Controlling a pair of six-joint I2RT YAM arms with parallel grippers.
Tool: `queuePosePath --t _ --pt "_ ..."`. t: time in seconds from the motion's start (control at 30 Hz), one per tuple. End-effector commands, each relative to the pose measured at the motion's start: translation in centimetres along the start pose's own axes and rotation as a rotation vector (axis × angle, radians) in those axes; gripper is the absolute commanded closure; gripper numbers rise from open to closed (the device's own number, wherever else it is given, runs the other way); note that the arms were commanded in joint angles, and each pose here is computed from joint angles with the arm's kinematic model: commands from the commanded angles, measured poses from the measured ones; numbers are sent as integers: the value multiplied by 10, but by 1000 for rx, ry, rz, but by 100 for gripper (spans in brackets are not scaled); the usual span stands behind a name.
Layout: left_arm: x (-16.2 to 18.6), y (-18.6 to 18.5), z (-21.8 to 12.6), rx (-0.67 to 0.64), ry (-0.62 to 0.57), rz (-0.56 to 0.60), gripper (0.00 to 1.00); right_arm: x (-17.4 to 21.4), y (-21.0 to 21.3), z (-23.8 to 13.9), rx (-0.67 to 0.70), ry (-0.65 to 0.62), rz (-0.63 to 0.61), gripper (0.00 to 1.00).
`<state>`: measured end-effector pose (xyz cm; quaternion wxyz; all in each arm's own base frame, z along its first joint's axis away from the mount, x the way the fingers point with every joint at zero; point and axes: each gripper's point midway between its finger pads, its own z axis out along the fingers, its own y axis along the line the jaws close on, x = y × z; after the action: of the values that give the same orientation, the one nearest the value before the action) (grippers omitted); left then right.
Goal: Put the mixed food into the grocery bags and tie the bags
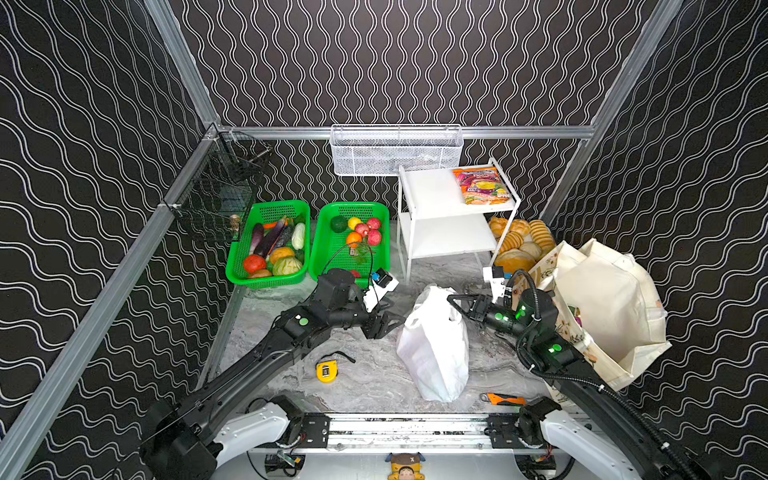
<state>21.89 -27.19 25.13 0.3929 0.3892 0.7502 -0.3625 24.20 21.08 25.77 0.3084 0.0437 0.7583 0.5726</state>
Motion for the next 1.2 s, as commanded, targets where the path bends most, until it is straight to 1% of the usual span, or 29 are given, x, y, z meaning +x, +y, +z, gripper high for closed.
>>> queuePosePath --t 0.0,0.03,0.1,0.13,0.17,0.23,0.37,0.43,0.5,0.53,0.6,0.67,0.77,0.87,0.9,1.0,1.07,1.17 --pt "-42 -7 -8 23 -128 -9 31 -6 13 0 -47 -15 -33 100" --pt "-54 -8 -8 32 -160 -46 30 -6 13 0 -49 -17 -34 100" --pt "-70 -11 -5 68 -183 -81 28 -6 13 0 -51 -17 -34 100" --pt "-75 -10 -2 64 -179 -105 24 -6 13 0 -49 -19 -34 100" --pt "-77 -8 3 61 -161 -127 22 -6 13 -1 -50 -20 -35 100" --pt "-81 -9 16 68 -119 -123 20 -6 15 -1 -54 -20 -39 100" --pt "-74 -21 50 104 9 -75 19 -5 16 -1 -59 -18 -43 100" --pt "-66 -23 63 110 82 -62 22 -5 16 -1 -63 -14 -45 100" --pt "-59 -22 72 96 135 -52 28 -5 18 -2 -70 -11 -49 100" --pt "-58 -22 74 102 141 -46 32 -5 19 -2 -74 -10 -51 100" --pt "-57 -26 78 131 146 -42 42 -4 20 -2 -77 -5 -56 100" --pt "-60 -31 81 168 133 -38 57 -3 23 -3 -89 -1 -66 100" --pt "-58 -33 86 194 141 -24 82 0 25 -4 -107 9 -76 100" --pt "-48 -30 89 191 179 -31 98 0 25 -8 -92 -8 -102 100" --pt "-46 -31 88 211 184 -33 100 -2 23 -10 -75 -25 -110 100" --pt "-45 -34 86 292 159 -94 100 -7 16 -16 -26 -69 -124 78" --pt "-47 -32 83 333 129 -142 100 -8 10 -21 4 -90 -129 70" --pt "-49 -32 79 373 105 -172 100 -7 -1 -26 47 -103 -122 64"
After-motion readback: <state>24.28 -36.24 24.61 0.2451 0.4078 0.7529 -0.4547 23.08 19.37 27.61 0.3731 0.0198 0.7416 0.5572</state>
